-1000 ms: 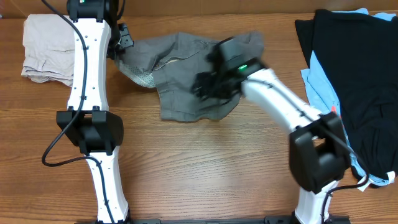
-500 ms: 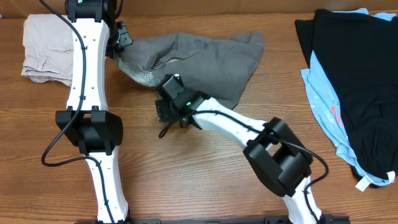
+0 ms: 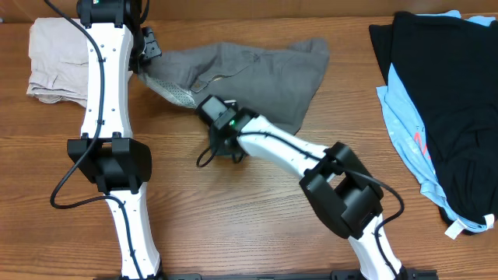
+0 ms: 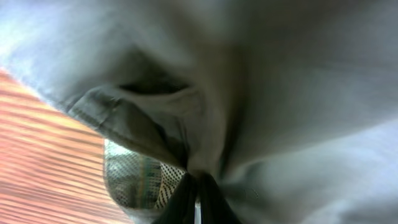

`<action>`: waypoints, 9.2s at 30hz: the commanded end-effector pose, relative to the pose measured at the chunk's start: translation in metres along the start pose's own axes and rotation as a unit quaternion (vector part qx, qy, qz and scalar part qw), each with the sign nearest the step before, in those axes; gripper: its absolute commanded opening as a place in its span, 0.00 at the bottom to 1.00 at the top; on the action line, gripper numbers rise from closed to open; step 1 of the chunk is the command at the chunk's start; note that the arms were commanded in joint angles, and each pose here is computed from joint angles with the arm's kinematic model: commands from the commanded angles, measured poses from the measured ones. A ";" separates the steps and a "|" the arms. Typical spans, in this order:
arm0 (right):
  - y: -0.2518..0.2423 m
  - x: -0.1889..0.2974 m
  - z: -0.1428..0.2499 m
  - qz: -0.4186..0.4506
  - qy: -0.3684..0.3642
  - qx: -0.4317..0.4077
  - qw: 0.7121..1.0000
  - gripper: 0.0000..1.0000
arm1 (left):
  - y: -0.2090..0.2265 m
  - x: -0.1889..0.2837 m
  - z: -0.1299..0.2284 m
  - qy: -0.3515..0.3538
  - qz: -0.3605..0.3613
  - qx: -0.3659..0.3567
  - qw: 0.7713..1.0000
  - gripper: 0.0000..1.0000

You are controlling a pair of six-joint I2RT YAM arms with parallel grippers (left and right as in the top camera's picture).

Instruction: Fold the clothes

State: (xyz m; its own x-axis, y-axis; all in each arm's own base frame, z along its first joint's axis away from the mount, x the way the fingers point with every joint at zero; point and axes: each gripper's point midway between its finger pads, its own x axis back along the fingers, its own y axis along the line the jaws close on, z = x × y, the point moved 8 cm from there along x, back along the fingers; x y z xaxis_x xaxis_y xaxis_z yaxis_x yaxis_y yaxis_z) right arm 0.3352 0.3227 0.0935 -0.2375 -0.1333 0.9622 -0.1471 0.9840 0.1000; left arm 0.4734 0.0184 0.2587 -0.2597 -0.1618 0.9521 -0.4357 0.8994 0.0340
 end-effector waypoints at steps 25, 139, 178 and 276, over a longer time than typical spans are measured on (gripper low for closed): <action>-0.143 0.082 -0.070 -0.104 0.075 -0.097 0.987 0.26 | -0.010 -0.023 0.044 0.106 -0.034 -0.074 0.991 0.04; -0.278 0.155 -0.175 -0.066 -0.255 -0.121 0.957 1.00 | -0.055 -0.037 -0.046 -0.202 0.192 -0.052 0.959 1.00; -0.150 0.181 -0.042 -0.016 0.048 -0.128 0.990 1.00 | -0.007 0.053 0.042 -0.012 0.099 -0.220 0.970 1.00; -0.196 0.046 0.045 -0.054 0.142 -0.085 0.985 0.95 | -0.050 -0.020 0.085 -0.129 0.163 -0.291 0.934 1.00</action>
State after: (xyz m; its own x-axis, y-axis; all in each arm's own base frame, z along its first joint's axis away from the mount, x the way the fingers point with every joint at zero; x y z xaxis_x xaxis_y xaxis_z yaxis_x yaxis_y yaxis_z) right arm 0.3123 0.1157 0.1116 0.0319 -0.2123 0.9767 0.0078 0.9772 0.2121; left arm 0.4272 -0.0534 0.2171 -0.5359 0.1205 0.8356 0.1900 0.9816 -0.0196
